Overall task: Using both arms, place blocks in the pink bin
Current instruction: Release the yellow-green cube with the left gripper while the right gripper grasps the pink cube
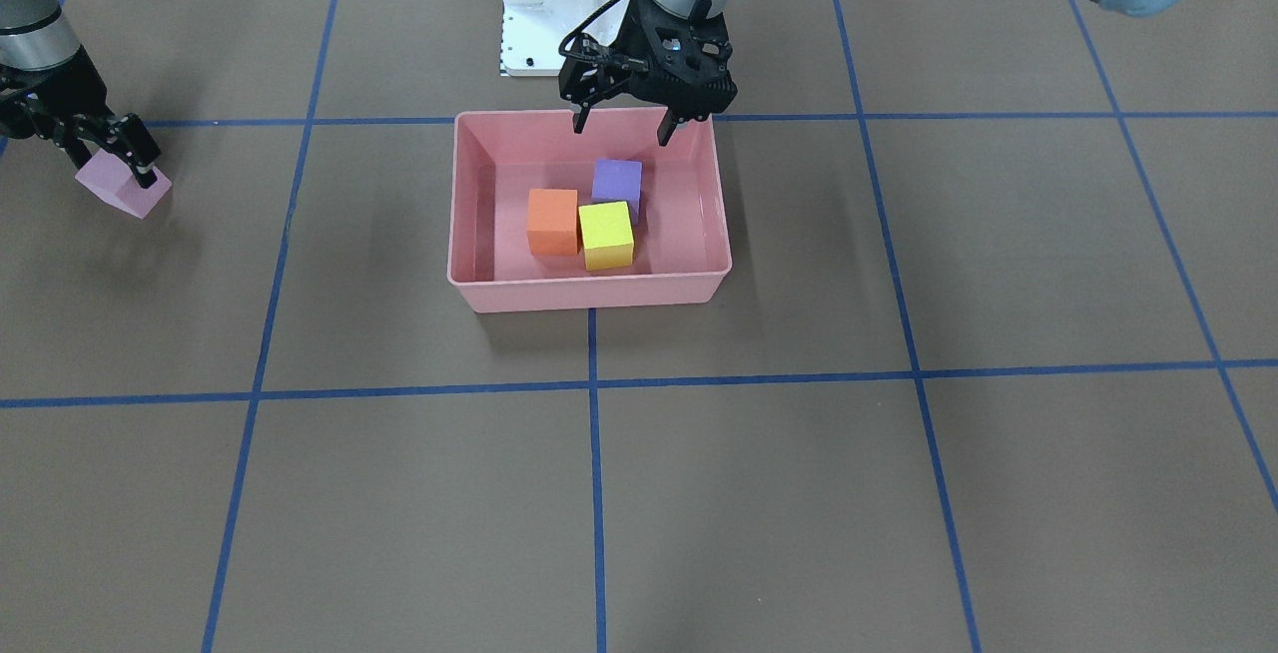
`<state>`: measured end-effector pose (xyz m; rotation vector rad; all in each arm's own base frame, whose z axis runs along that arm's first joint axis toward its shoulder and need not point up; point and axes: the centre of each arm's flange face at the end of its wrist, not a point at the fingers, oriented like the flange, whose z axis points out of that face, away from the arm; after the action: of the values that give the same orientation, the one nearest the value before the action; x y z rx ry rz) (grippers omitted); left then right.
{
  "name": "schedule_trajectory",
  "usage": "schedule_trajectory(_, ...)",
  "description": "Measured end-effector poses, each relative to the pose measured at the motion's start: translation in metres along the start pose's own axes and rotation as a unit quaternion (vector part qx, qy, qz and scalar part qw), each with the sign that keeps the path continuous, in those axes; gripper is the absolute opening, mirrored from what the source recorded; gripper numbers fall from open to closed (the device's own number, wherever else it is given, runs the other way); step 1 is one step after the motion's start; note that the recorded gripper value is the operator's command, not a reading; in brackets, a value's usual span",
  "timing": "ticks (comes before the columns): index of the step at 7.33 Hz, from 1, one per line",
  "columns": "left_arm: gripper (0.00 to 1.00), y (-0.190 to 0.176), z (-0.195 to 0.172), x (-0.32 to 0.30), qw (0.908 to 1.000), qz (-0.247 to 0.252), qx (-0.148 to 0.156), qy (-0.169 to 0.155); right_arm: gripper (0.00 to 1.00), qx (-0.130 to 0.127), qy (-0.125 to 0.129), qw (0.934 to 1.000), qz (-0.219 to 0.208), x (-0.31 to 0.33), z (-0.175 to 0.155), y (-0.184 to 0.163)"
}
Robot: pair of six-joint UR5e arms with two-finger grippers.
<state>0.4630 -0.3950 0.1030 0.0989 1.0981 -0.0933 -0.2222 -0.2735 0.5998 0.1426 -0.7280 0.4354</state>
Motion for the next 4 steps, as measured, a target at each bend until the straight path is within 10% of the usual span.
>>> schedule_trajectory(1,1.0,0.0,0.002,-0.001,1.0,0.001,0.002,-0.002,0.0,0.004,0.003,1.0,-0.004,0.0,0.004,0.002)
schedule_trajectory(4,1.0,-0.004,0.005,-0.044,0.9965,0.078,0.003,-0.028,0.0,0.005,-0.007,0.9999,-0.007,-0.011,0.006,0.001)
